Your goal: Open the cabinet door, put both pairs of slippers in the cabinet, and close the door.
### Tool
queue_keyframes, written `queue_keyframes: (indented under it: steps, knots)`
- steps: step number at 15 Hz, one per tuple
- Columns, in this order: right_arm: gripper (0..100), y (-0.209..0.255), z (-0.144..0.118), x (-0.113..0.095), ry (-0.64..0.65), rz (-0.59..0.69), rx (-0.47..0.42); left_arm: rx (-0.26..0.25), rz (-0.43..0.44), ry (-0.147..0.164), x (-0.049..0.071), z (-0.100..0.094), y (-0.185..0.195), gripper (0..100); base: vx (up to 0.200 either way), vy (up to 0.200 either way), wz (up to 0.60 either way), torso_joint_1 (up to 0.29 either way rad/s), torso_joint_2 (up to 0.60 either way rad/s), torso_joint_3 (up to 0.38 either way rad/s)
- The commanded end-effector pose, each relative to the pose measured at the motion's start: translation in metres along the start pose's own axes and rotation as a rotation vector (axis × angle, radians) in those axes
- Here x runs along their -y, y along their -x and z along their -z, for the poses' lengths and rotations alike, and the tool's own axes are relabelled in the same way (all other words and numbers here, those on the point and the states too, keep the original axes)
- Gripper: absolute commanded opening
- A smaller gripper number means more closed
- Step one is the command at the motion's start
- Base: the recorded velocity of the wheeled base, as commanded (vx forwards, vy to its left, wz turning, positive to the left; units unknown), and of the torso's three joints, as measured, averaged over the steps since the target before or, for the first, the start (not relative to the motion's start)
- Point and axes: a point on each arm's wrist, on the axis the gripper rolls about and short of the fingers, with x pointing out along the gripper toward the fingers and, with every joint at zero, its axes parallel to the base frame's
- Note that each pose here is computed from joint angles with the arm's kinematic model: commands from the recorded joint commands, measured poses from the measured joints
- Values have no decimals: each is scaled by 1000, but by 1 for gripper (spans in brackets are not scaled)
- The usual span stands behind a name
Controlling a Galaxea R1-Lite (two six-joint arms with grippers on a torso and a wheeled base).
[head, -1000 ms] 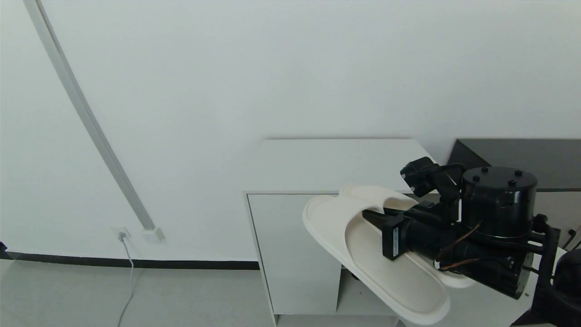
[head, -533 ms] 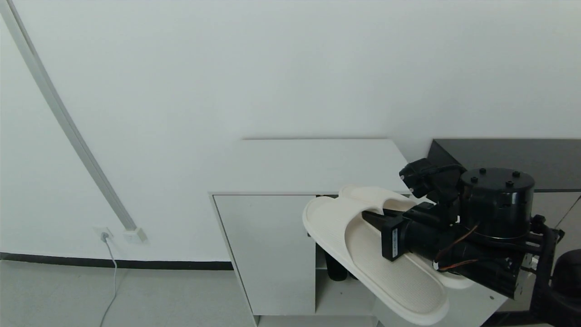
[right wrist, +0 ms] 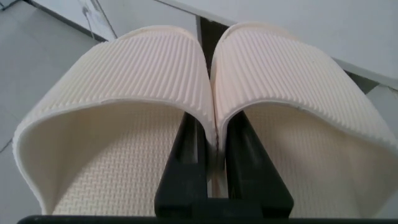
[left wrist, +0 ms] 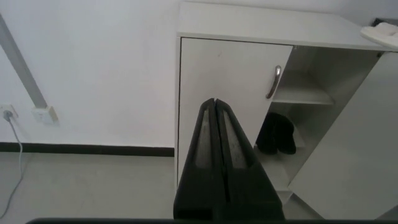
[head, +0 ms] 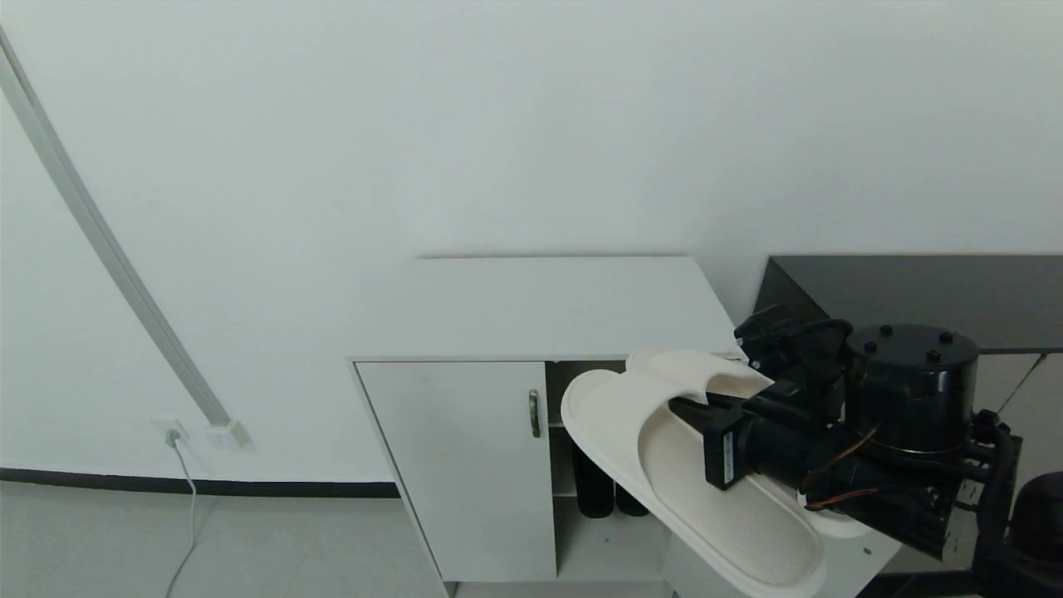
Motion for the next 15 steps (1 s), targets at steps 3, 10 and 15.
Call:
queue_keyframes:
  steps: [3, 10, 15]
  knots:
    - [0, -1, 3, -1, 2, -2, -10, 0, 2, 1, 0, 0, 0, 0, 0, 0, 0, 0, 0, 0]
    - [0, -4, 6, -1, 5, 0, -24, -1, -1, 1, 0, 0, 0, 0, 0, 0, 0, 0, 0, 0]
    - [0, -4, 7, -1, 5, -3, -24, -1, 2, 1, 0, 0, 0, 0, 0, 0, 0, -163, 385, 213]
